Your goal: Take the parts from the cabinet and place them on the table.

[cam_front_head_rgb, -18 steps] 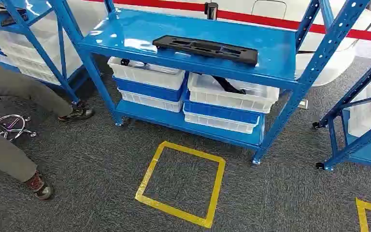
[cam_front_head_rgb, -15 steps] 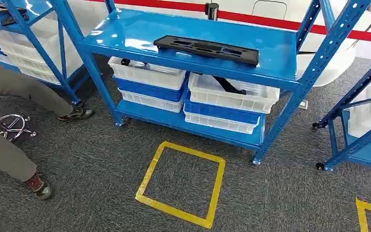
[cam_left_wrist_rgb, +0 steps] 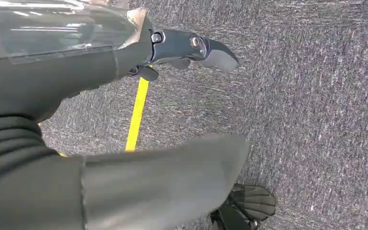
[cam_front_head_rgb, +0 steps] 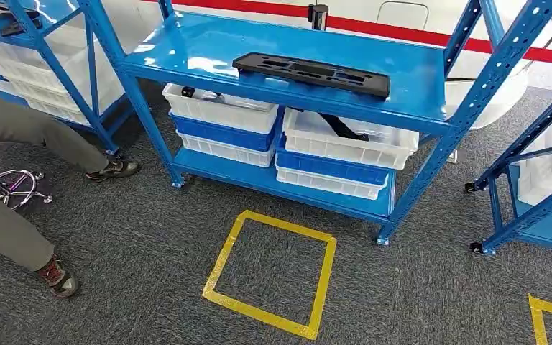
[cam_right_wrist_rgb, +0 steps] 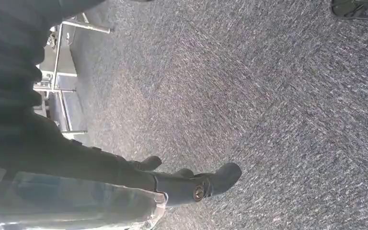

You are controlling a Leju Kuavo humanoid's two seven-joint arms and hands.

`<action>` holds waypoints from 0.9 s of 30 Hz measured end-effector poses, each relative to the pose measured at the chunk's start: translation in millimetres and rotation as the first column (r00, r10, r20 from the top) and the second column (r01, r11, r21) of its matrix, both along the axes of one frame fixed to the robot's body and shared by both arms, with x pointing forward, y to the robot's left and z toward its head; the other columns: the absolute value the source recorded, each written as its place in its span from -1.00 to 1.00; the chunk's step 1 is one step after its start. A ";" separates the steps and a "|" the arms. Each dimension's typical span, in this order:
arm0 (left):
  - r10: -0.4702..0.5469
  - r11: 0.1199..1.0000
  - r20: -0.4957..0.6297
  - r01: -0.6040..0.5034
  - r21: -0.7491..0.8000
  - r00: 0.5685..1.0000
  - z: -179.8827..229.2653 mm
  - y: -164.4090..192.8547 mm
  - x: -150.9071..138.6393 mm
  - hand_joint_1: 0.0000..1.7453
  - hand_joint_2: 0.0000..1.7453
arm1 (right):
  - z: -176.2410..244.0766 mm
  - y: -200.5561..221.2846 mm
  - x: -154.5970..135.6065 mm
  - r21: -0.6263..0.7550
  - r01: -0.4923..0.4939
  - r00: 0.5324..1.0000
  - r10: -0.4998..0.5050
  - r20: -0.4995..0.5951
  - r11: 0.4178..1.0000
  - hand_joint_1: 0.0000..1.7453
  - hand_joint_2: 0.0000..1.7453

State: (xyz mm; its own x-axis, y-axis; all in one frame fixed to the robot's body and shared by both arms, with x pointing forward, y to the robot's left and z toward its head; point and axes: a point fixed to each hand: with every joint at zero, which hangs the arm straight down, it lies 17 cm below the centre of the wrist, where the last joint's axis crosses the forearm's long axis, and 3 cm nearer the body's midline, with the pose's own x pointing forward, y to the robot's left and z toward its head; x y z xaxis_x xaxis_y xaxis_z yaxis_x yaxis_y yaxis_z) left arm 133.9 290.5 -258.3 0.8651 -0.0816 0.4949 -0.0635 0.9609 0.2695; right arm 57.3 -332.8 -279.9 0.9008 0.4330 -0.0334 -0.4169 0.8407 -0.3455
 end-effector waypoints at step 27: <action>-0.007 1.000 0.001 0.007 -0.002 1.000 0.3 -1.6 1.7 -1.00 -1.00 | -1.4 4.2 -6.3 0.024 0.001 1.000 0.000 -0.012 1.000 -1.00 -1.00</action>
State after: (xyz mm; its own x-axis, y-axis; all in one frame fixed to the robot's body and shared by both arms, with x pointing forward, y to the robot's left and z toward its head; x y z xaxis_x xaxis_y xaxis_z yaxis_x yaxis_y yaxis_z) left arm 135.6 288.9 -258.1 0.8639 -0.0861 0.4963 -0.0576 0.9619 0.2672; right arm 50.9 -328.6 -281.3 0.9005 0.4335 -0.0337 -0.4206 0.8490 -0.3199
